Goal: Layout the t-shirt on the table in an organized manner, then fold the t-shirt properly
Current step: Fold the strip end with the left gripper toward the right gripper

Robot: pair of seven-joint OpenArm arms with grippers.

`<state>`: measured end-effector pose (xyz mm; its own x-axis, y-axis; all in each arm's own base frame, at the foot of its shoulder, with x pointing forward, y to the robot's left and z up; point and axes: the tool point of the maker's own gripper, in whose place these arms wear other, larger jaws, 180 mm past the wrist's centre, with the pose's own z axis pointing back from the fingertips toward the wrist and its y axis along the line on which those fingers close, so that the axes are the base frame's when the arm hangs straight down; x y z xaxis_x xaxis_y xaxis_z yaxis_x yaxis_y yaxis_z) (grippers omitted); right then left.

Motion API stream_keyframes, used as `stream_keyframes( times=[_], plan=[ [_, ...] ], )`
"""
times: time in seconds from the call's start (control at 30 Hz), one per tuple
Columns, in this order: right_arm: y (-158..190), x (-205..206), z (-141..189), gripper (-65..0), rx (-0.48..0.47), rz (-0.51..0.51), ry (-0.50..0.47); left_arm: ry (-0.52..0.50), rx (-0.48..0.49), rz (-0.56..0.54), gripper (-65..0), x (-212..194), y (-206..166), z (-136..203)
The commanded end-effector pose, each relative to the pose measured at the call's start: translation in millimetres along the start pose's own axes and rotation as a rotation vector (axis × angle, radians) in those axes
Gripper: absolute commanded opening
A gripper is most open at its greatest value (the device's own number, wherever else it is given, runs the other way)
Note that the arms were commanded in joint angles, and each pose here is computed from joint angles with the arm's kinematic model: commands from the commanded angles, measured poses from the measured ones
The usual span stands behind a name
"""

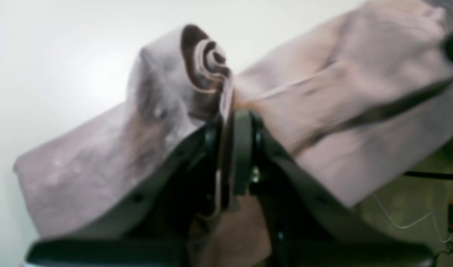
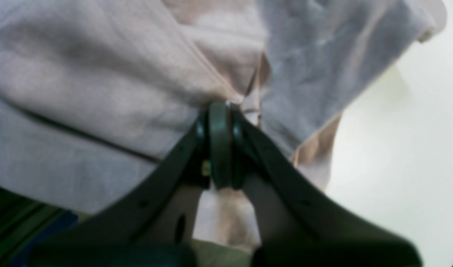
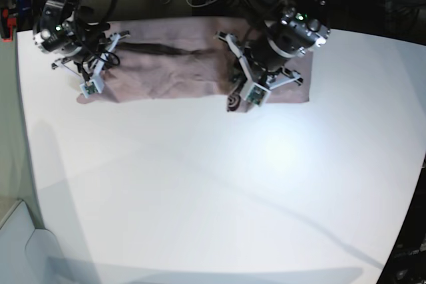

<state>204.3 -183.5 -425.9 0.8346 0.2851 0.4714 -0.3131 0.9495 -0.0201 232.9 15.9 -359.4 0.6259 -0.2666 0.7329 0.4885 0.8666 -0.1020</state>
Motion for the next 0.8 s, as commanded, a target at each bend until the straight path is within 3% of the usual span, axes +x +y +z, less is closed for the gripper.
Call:
stream_keyframes(
  times=[0.0,0.17,0.77],
  plan=[
    [-2,-2,1,-65.0,-0.007,0.006,0.015,-0.047,-0.014,0.003,-65.0,14,-7,1],
    [-2,-2,1,-65.0,-0.007,0.006,0.017,-0.042,-0.063,-0.007,-65.0,18,-33,-6],
    [-2,-2,1,-65.0,-0.007,0.006,0.017,0.081,-0.102,-0.028,-64.0,-19,-50,-25]
  ],
)
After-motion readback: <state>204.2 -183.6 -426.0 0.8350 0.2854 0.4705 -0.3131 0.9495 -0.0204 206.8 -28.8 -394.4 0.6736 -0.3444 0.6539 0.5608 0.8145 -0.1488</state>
